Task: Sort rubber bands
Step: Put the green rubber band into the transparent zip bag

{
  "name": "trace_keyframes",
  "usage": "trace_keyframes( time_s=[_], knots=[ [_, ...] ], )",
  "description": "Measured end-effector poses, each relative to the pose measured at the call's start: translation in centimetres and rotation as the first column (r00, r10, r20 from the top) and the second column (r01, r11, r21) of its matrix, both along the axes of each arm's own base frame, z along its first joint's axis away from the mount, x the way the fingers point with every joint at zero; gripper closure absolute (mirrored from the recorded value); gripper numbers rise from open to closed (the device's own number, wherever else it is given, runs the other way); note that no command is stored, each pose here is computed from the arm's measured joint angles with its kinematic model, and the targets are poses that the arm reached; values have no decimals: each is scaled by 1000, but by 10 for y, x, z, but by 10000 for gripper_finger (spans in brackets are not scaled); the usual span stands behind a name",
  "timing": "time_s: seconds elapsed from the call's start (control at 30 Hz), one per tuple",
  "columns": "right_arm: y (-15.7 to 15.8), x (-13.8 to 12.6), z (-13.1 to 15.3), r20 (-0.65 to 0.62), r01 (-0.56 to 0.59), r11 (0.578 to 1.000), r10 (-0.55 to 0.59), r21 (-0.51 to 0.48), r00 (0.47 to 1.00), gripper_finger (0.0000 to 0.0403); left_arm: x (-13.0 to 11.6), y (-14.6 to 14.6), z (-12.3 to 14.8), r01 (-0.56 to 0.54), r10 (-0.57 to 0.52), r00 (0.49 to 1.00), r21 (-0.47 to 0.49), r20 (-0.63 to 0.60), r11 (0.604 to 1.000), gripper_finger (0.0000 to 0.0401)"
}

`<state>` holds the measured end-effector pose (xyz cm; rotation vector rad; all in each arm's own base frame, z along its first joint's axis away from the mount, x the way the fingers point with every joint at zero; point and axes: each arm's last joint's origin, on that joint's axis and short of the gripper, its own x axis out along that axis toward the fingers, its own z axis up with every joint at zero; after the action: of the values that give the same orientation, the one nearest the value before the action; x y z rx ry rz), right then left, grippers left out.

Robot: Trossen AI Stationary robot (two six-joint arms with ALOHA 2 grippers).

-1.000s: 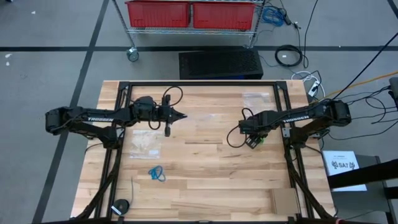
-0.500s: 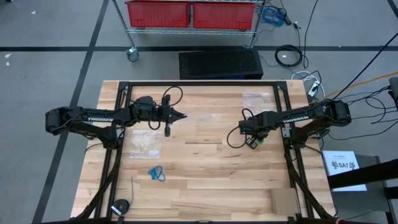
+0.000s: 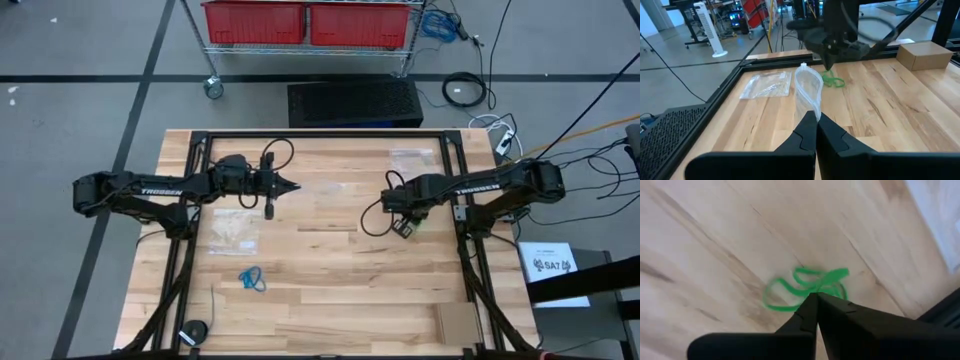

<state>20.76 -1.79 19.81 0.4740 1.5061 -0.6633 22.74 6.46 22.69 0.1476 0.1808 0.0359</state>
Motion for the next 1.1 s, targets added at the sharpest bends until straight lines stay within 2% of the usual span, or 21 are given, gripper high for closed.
trace_keyframes(
  time_s=[0.2, 0.4, 0.6, 0.83, 0.93, 1.1],
  knots=[
    [-1, 19, 50, 126, -44, 998, 48, -37, 991, 403, 0, 0, 0, 0, 0, 1000, 0, 0, 1000, 401],
    [-2, 31, 108, 262, -80, 992, 103, -95, 960, 403, 0, 0, 0, 0, 0, 1000, 0, -2, 1000, 401],
    [-6, 40, 147, 383, -100, 963, 193, -251, 903, 403, 0, 0, 0, 0, 0, 1000, 0, 1, 1000, 401],
    [-9, 77, 159, 520, -203, 879, 426, -431, 740, 403, 0, 0, 1, -2, 2, 1000, -5, 13, 1000, 401],
    [-9, 92, 159, 524, -240, 829, 516, -505, 677, 403, 0, 0, 1, -1, 1, 1000, -5, 13, 1000, 401],
    [-10, 112, 153, 488, -301, 750, 627, -589, 607, 403, 0, 0, 1, -2, 2, 1000, -5, 12, 1000, 401]
  ],
)
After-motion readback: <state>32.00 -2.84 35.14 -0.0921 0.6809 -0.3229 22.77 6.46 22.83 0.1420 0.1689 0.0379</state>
